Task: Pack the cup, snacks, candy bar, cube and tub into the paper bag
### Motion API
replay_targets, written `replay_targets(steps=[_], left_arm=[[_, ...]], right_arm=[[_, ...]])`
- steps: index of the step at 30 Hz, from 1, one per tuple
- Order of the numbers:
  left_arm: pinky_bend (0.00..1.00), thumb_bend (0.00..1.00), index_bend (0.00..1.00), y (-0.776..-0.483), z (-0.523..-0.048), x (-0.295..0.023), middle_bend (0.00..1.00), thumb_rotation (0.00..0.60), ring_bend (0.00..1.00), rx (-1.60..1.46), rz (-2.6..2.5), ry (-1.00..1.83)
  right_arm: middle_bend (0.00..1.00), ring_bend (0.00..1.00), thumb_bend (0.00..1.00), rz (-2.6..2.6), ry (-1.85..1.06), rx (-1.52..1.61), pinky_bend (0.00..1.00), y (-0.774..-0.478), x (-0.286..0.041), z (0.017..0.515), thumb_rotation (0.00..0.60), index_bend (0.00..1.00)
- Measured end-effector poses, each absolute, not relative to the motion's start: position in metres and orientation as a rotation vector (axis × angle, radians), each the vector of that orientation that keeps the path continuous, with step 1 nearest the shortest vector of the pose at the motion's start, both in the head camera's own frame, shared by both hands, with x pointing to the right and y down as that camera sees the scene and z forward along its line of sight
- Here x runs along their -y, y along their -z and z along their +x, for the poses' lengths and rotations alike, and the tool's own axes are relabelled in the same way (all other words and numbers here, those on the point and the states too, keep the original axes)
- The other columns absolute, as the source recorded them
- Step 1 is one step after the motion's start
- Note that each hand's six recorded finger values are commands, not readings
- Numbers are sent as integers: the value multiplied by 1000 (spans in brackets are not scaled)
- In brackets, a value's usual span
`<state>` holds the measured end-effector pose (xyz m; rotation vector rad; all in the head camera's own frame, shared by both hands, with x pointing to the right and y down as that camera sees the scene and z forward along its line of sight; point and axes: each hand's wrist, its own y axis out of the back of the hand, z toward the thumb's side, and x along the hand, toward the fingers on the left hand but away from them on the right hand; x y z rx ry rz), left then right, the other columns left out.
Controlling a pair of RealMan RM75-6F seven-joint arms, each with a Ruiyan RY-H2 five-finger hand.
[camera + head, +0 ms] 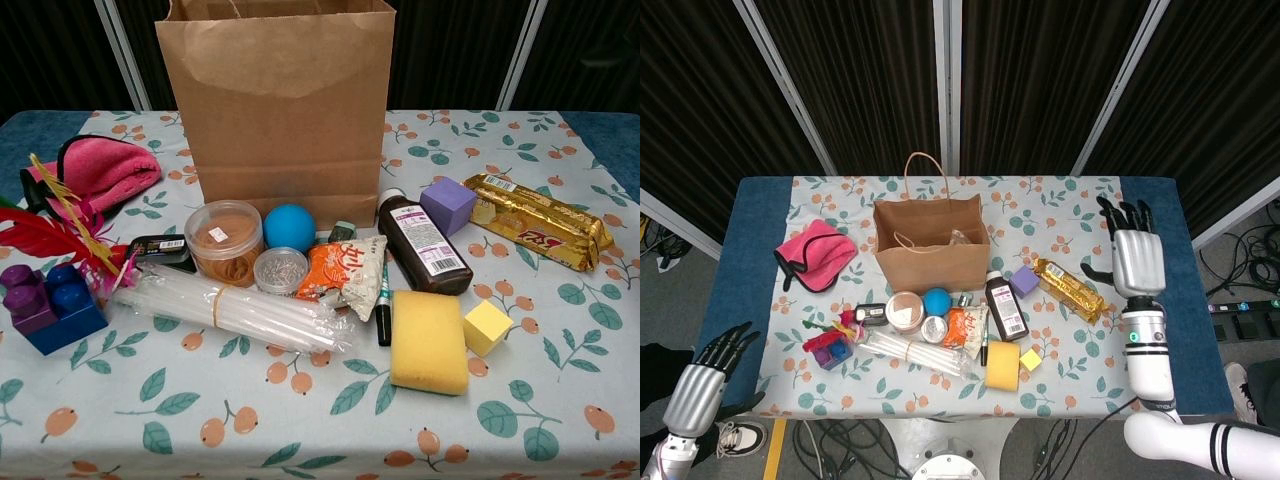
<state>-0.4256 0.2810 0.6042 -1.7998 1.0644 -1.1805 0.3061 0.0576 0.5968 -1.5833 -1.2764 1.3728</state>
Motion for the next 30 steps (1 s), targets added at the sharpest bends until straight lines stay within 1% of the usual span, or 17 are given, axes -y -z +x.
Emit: replay_targets(steps=[3,6,9,12,18,23,30], left_arm=[[200,157,179,-604,-425,-281,178,600,125,-1063,-1800,1177],[200,157,179,-604,-425,-282,178,600,125,-1064,-1805,1174],[200,157,179,-603,-424,-282,178,600,125,-1059,-1807,1171],[200,157,179,-603,-425,-282,178,600,125,-1061,-1803,1173],[200,157,179,-604,-426,-282,178,600,125,-1068,-1807,1177],[200,157,179,-604,-427,-282,178,600,125,-1075,-1809,1183],[200,157,179,-605,-424,-282,178,600,125,-1068,-1819,1177]], right_arm=[[245,106,0,-1618,-1443,1384,0,-629,-79,330,600,108],[247,106,0,-1618,-1505,1459,0,-658,-100,344,600,108],[247,106,0,-1604,-1565,1498,0,-683,-117,350,600,108],[247,106,0,-1598,-1597,1518,0,-700,-130,348,600,108],[246,106,0,-1592,-1603,1547,0,-712,-139,342,600,108],[246,106,0,-1598,-1609,1559,0,-719,-140,337,600,108],[248,106,0,-1612,-1655,1524,0,-739,-142,329,600,108]])
